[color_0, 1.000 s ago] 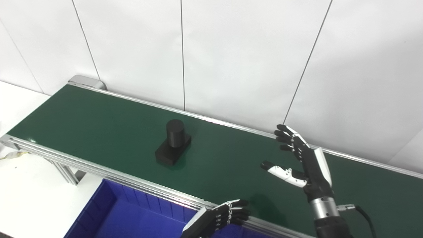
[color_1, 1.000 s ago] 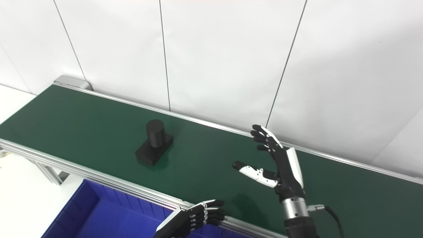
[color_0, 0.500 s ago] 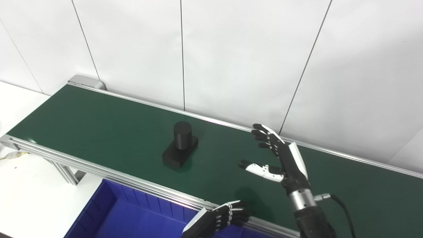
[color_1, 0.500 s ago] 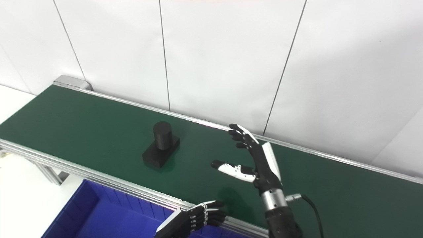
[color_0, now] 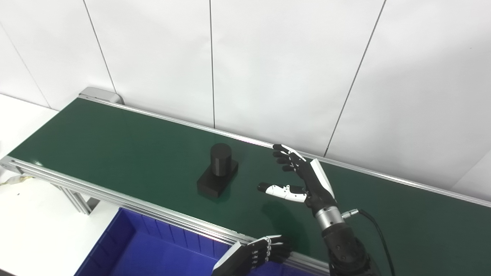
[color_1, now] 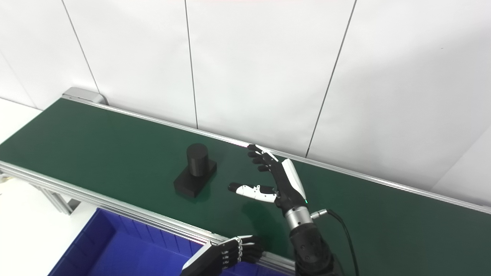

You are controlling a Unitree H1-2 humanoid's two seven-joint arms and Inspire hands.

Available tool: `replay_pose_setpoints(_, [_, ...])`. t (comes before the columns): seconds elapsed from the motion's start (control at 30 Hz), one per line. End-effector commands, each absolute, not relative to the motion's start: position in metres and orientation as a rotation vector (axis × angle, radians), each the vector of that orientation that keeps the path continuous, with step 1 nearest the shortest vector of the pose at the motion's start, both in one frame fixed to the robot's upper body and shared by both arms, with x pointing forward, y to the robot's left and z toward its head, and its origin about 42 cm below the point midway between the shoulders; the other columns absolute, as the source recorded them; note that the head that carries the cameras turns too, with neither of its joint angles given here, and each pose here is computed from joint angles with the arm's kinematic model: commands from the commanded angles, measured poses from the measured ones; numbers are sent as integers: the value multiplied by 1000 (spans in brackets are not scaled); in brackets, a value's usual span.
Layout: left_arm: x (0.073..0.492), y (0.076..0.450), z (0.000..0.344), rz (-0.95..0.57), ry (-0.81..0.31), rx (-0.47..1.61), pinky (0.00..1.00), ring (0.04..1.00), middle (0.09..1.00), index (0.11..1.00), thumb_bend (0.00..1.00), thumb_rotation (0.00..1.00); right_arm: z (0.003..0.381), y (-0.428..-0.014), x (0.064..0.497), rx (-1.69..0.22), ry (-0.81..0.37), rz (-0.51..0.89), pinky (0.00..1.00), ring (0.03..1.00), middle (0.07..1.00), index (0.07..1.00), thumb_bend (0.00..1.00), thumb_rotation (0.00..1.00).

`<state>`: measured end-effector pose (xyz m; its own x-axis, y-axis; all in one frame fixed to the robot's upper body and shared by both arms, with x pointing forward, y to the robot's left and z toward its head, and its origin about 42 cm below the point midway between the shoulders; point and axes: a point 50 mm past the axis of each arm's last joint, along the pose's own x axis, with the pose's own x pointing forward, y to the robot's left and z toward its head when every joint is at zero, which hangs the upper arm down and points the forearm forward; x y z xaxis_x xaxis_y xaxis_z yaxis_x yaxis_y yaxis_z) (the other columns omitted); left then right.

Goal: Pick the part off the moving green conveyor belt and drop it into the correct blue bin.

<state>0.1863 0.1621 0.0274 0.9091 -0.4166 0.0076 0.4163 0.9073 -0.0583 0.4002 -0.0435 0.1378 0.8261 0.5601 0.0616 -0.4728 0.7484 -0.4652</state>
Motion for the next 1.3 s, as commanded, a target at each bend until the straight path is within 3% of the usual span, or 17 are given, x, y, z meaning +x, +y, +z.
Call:
replay_pose_setpoints(0.0, [192, 160, 37, -436, -41, -65, 780, 800, 808, 823, 1000, 96, 165, -21, 412, -453, -285, 581, 755, 808, 826, 863, 766, 397])
replay_pose_setpoints(0.77, [189, 152, 37, -436, -43, -83, 778, 798, 807, 816, 1000, 94, 155, 8, 433, -606, -276, 623, 728, 795, 806, 858, 764, 478])
replay_pose_setpoints(1.27, [187, 150, 38, -439, -43, -86, 776, 796, 816, 821, 1000, 102, 158, 21, 432, -565, -280, 621, 711, 790, 798, 845, 761, 430])
